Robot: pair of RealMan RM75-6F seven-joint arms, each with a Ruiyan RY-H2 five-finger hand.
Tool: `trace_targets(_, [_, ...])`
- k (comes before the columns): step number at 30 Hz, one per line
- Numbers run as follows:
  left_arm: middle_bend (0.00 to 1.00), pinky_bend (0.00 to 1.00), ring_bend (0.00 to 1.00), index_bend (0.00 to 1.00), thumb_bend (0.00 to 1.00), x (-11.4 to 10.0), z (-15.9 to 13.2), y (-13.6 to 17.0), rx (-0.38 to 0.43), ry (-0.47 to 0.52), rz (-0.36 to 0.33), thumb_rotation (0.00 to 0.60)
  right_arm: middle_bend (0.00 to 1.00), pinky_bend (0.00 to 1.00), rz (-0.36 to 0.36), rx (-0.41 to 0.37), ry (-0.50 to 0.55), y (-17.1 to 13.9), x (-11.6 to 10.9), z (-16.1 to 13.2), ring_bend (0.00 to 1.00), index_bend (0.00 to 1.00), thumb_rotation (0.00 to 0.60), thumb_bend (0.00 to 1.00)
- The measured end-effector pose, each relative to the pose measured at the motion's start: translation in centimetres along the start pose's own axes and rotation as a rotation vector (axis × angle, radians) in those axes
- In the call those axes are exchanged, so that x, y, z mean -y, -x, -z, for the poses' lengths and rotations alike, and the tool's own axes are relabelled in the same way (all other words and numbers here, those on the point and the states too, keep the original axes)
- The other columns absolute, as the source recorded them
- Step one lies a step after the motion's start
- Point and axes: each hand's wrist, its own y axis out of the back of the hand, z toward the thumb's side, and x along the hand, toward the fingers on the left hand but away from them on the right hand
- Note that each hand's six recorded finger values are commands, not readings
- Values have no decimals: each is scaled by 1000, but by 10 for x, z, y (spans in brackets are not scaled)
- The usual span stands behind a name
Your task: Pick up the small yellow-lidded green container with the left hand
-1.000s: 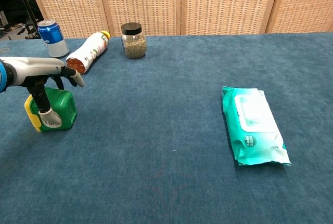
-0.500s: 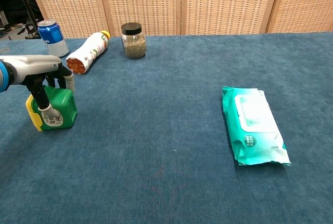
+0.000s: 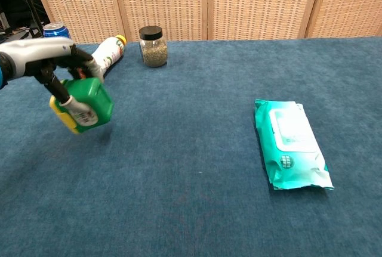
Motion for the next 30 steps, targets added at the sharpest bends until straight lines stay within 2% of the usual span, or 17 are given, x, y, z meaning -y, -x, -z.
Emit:
trace_targets(4, [547, 115, 431, 552, 288, -5, -8, 3, 119, 190, -28, 600, 0, 0, -6, -1, -3, 0, 2, -1, 0, 0, 600, 0])
trace_targets(5, [551, 115, 431, 555, 293, -5, -8, 4, 143, 263, -29, 600, 0, 0, -7, -1, -3, 0, 2, -1, 0, 0, 600, 0])
trace_targets(11, [559, 115, 431, 560, 308, 6, 15, 3, 176, 627, -15, 600, 0, 0, -15, -1, -8, -1, 5, -1, 0, 0, 600, 0])
trace_targets(14, [559, 114, 430, 561, 321, 16, 31, -1, 179, 722, 0, 600, 0, 0, -15, 0, -8, 0, 5, -1, 0, 0, 600, 0])
trace_targets(20, [559, 114, 430, 560, 340, 48, 49, -6, 163, 745, 59, 600, 0, 0, -13, 4, -7, 0, 4, 0, 0, 0, 600, 0])
trace_targets(24, [550, 114, 416, 560, 329, 58, 54, -6, 152, 723, 68, 600, 0, 0, -13, 6, -7, 0, 4, 0, 0, 0, 600, 0])
trace_targets(25, [508, 106, 375, 555, 322, 59, 54, -6, 150, 714, 68, 600, 0, 0, -13, 6, -7, 0, 4, 0, 0, 0, 600, 0])
trace_targets(27, [324, 60, 218, 484, 298, 62, 56, -5, 148, 692, 70, 600, 0, 0, -12, 5, -6, 0, 4, 0, 0, 0, 600, 0])
trace_targets(28, [179, 27, 109, 401, 273, 63, 56, -5, 147, 680, 73, 600, 0, 0, -11, 5, -5, 0, 4, 0, 0, 0, 600, 0])
trace_targets(30, [26, 0, 9, 244, 231, 66, 58, -3, 148, 636, 88, 600, 0, 0, -9, 5, -5, 0, 3, 0, 0, 0, 600, 0])
